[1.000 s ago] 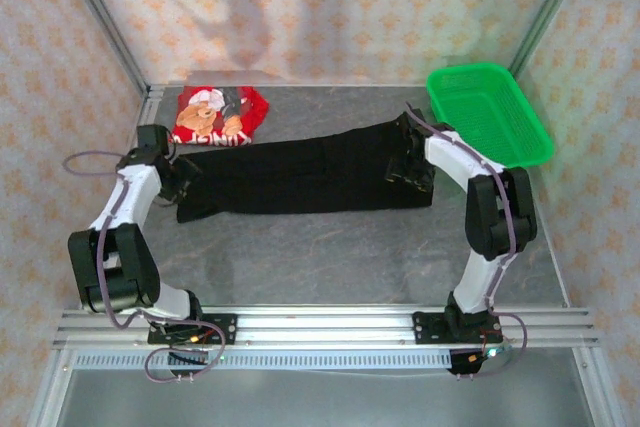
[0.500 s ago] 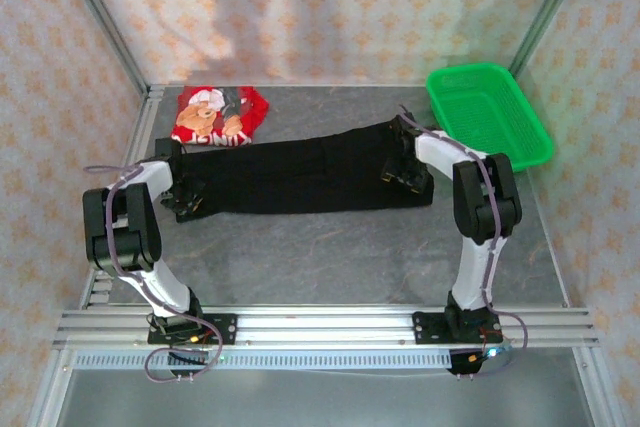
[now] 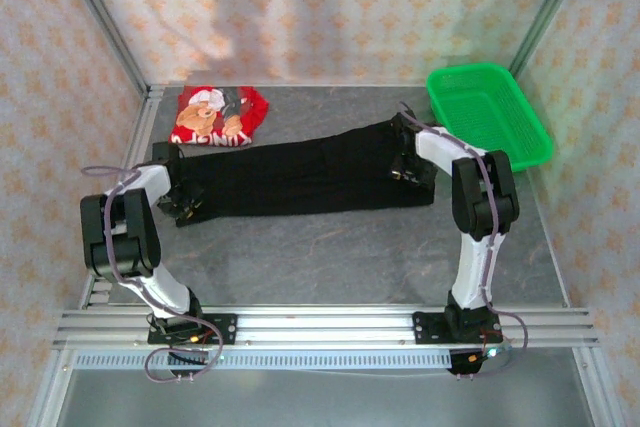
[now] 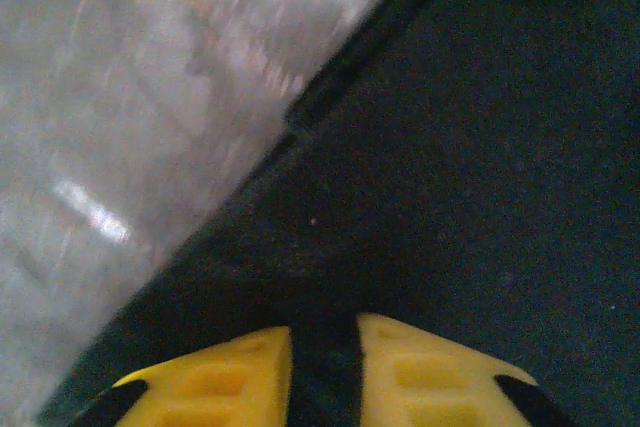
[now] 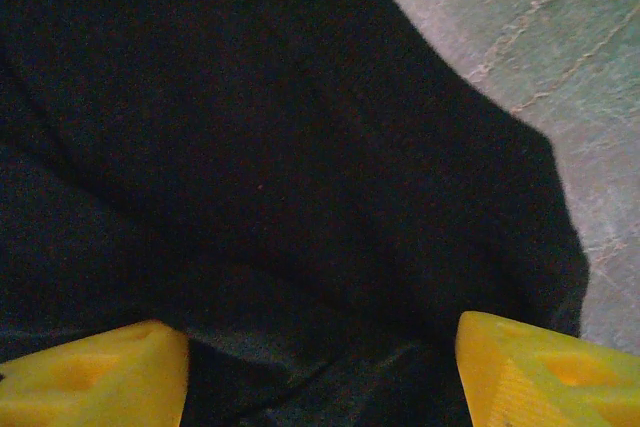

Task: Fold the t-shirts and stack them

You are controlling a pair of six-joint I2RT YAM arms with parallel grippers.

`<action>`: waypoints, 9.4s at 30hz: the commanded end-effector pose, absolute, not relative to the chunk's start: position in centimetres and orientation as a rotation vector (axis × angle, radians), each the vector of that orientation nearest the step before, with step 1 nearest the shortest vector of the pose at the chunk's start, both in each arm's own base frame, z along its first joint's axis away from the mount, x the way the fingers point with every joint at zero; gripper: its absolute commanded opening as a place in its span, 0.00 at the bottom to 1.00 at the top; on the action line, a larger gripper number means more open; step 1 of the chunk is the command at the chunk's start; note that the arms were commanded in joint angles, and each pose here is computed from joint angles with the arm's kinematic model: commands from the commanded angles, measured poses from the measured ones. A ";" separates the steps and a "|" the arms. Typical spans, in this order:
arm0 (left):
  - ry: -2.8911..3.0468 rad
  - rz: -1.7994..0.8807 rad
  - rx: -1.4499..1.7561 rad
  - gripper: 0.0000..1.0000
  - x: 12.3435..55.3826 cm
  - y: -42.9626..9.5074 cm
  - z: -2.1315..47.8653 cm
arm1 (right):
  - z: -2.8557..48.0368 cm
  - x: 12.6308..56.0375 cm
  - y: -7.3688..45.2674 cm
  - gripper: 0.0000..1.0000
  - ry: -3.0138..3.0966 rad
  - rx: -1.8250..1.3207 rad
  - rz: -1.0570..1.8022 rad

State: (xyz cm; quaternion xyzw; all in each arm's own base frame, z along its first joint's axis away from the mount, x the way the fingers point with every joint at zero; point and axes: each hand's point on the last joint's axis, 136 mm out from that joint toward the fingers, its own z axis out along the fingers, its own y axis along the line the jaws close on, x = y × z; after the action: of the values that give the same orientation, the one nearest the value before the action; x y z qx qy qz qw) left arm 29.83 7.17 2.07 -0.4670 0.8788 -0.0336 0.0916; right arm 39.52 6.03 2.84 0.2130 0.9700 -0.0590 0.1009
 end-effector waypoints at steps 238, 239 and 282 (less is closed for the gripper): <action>2.699 -0.920 -0.552 0.00 19.3 -18.7 14.5 | 13.4 12.7 19.1 0.00 2.774 0.551 0.827; 2.690 -0.930 -0.560 0.00 20.0 -18.6 14.8 | 13.8 13.3 19.2 0.00 2.777 0.544 0.832; 2.734 -0.668 -0.444 0.00 40.7 -17.5 15.0 | 14.2 35.4 17.1 0.00 3.005 0.384 0.712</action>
State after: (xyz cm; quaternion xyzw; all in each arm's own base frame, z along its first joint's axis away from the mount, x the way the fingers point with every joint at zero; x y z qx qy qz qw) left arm 39.67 -17.96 14.71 -0.1613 0.9479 -0.2384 0.1362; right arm 34.98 17.69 14.27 0.1279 0.9624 0.2389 0.0191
